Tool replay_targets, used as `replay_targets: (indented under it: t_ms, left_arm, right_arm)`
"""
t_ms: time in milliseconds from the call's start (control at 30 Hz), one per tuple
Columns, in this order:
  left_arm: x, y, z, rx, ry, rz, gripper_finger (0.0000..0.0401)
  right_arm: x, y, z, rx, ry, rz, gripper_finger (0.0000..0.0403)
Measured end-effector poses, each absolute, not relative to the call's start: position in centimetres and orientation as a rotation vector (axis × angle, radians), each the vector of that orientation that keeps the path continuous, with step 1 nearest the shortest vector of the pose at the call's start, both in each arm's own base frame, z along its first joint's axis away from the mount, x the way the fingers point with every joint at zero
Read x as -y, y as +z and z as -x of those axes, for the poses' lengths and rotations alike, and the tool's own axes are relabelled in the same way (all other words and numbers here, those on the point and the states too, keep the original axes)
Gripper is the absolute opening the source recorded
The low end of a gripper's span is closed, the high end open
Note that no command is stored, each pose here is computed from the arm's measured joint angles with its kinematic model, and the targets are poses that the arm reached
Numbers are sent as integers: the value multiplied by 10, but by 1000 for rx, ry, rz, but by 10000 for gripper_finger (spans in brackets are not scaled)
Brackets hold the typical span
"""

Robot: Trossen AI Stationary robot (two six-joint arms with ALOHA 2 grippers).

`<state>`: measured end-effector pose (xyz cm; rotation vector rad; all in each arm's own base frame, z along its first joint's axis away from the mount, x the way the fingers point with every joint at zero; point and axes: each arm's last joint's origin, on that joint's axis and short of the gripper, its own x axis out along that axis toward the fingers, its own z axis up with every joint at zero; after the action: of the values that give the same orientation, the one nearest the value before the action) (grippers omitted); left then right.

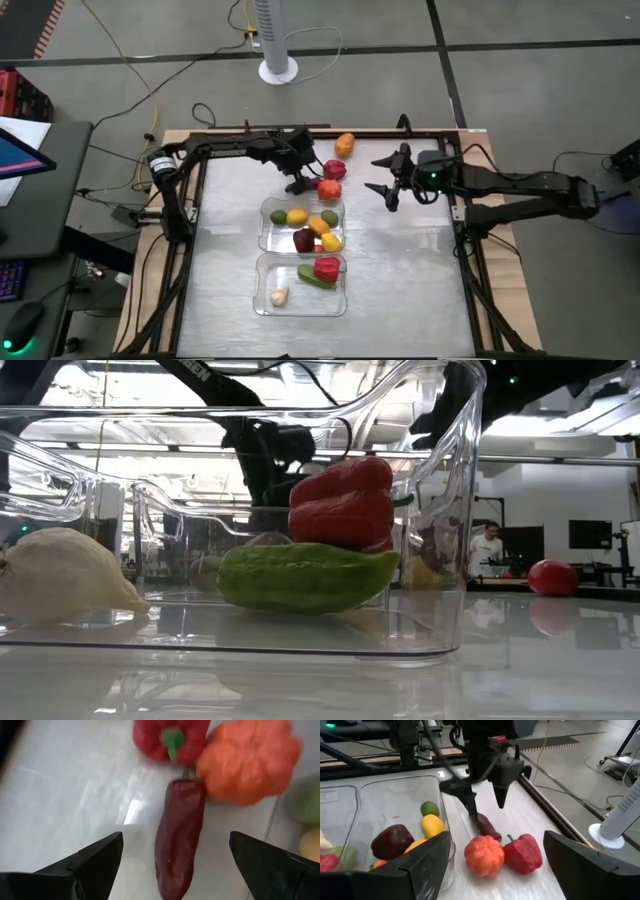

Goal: Sort produce into baskets
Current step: Put the red chilli pepper into the bottom transparent bin

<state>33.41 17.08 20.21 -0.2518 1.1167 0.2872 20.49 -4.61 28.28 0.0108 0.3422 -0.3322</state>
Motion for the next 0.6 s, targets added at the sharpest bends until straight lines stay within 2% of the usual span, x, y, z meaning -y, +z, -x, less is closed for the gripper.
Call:
replay_targets:
  t_ms: [367,600]
  left_arm:
    - [-164,180,-345,-1181,322,201,288]
    - [-165,165,-348,-1219,327,210,268]
  right_arm:
    - [44,278,-209,-371,-324,-29,345]
    - [44,278,-209,-372,-324,-29,345]
